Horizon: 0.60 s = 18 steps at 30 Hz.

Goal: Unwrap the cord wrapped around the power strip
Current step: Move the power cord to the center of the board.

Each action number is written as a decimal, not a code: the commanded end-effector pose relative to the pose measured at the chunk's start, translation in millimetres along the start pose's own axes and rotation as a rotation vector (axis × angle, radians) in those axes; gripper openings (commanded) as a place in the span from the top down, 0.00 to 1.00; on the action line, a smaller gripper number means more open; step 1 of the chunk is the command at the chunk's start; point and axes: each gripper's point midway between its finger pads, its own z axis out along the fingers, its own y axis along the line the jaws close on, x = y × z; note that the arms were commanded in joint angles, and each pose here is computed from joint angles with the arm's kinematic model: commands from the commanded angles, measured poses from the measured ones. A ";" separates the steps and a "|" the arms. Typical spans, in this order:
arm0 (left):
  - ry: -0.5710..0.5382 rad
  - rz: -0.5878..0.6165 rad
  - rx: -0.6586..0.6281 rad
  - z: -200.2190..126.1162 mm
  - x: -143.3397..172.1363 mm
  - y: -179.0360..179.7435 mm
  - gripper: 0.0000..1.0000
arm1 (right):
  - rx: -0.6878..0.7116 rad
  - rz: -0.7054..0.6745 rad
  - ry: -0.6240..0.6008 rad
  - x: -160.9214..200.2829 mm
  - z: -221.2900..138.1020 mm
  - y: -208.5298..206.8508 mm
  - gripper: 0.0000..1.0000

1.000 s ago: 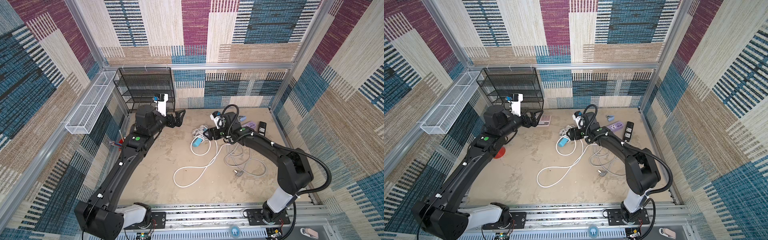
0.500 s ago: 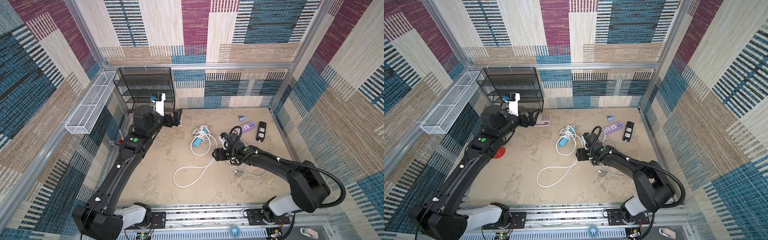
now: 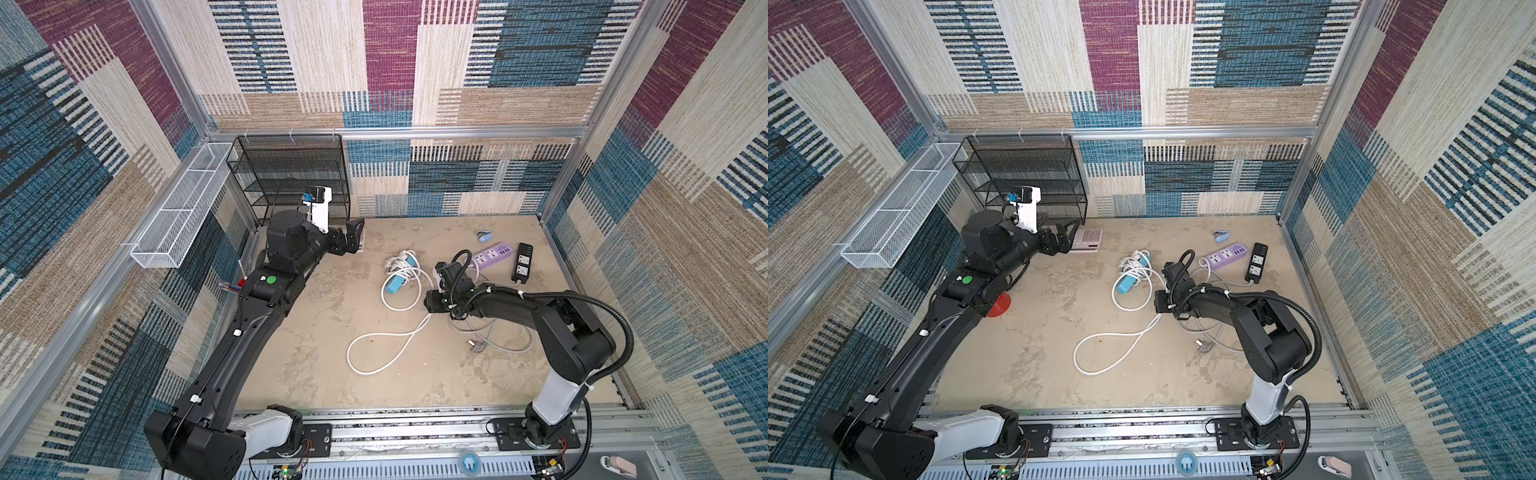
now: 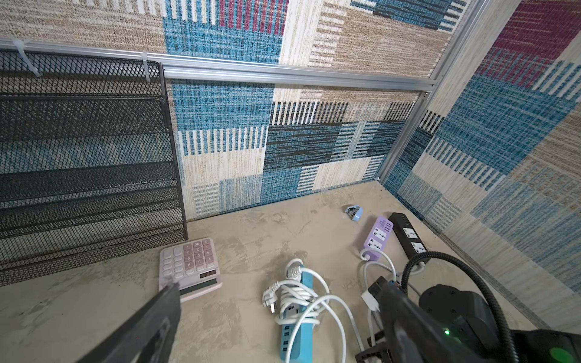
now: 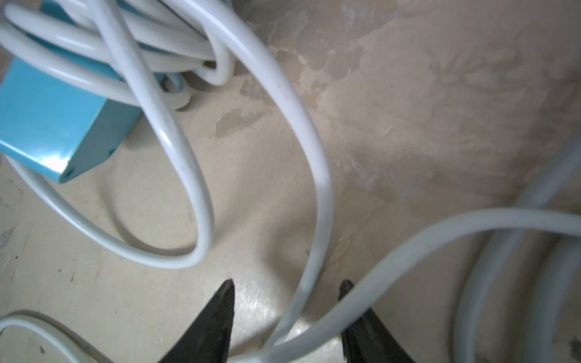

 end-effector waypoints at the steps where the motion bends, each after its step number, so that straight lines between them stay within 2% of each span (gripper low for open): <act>1: -0.005 0.022 0.000 1.6 -0.6 0.6 0.01 | 0.016 -0.021 -0.027 -11.7 5.0 -0.3 0.52; 4: -0.003 0.022 0.000 2.1 0.1 0.9 0.01 | 0.033 -0.026 -0.010 -9.2 11.2 -3.6 0.55; 6: -0.004 0.022 0.001 2.1 -0.1 0.5 0.01 | 0.034 -0.026 0.002 -5.6 15.4 -4.8 0.64; 10: -0.004 0.021 0.006 2.3 -0.1 -0.3 0.01 | 0.035 -0.024 0.028 2.0 24.3 -6.7 0.69; 11: -0.003 0.021 0.007 2.5 0.2 -0.7 0.01 | 0.037 -0.025 0.031 3.5 25.8 -7.6 0.74; 14: -0.005 0.021 0.006 1.7 -0.3 -0.3 0.01 | 0.044 -0.028 0.031 2.9 27.8 -8.9 0.97; 15: -0.006 0.021 0.006 1.7 -0.6 -0.5 0.01 | 0.045 -0.031 0.025 0.7 26.1 -8.6 1.00; 18: -0.009 0.023 0.004 0.7 -1.4 -0.3 0.01 | 0.046 -0.040 -0.015 -13.8 12.1 -5.5 1.00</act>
